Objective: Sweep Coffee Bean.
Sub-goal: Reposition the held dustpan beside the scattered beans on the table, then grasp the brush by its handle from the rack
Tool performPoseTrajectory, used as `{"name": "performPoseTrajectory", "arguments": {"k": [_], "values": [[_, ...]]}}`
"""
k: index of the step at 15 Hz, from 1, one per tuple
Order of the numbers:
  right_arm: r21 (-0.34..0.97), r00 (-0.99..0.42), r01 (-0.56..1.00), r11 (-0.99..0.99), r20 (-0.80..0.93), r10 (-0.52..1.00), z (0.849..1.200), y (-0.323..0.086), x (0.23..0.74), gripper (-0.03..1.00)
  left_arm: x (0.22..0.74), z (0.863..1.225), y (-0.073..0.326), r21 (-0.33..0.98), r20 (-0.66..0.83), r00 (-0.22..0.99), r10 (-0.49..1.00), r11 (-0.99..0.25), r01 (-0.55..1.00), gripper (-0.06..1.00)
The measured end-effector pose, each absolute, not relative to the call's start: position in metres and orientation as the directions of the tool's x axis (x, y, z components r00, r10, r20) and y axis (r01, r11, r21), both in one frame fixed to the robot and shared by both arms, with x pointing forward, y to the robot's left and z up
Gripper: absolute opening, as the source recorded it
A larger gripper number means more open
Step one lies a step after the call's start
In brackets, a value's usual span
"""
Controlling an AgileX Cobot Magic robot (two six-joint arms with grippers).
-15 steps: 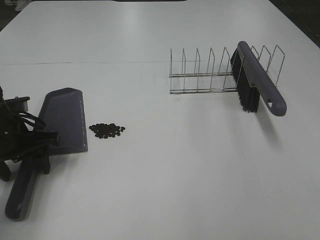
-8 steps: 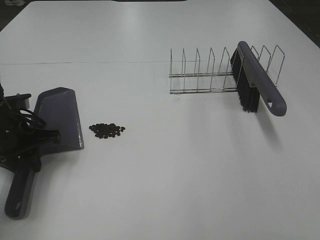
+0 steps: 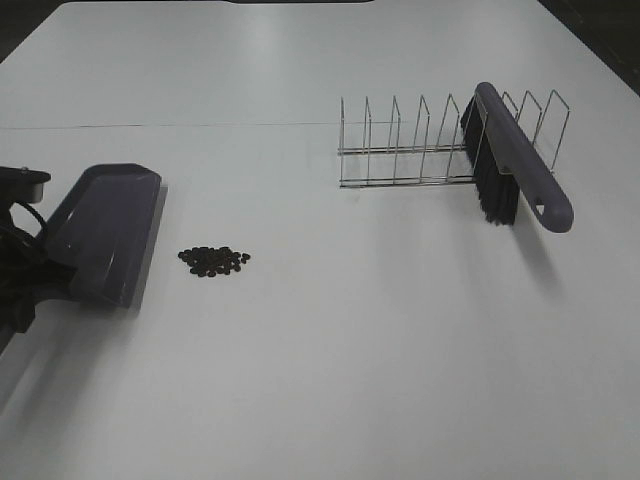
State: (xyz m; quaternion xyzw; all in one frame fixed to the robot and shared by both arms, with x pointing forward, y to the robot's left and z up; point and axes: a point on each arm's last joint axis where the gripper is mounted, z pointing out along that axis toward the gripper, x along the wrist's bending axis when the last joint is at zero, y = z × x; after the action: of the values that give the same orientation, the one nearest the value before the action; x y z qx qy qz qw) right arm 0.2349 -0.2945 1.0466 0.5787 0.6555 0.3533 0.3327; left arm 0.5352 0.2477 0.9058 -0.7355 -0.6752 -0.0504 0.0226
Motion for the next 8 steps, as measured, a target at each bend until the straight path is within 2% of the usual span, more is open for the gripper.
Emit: {"name": "performPoseTrajectory", "arguments": {"k": [1,3,8], "values": [[0.819,-0.101,0.569,0.067,-0.010,0.995,1.061,-0.294,0.245,0.76,0.534,0.925,0.251,0.082,0.134,0.108,0.985,-0.119,0.989,0.33],[0.787,-0.100,0.613,0.065,-0.005,0.995,1.076,-0.294,0.259,0.76,0.533,0.932,0.252,0.101,0.141,0.114,0.983,-0.129,0.987,0.33],[0.672,-0.065,0.741,0.022,0.038,0.997,1.124,-0.291,0.330,0.76,0.528,0.932,0.254,0.049,0.154,0.126,0.980,-0.135,0.990,0.33]]}}
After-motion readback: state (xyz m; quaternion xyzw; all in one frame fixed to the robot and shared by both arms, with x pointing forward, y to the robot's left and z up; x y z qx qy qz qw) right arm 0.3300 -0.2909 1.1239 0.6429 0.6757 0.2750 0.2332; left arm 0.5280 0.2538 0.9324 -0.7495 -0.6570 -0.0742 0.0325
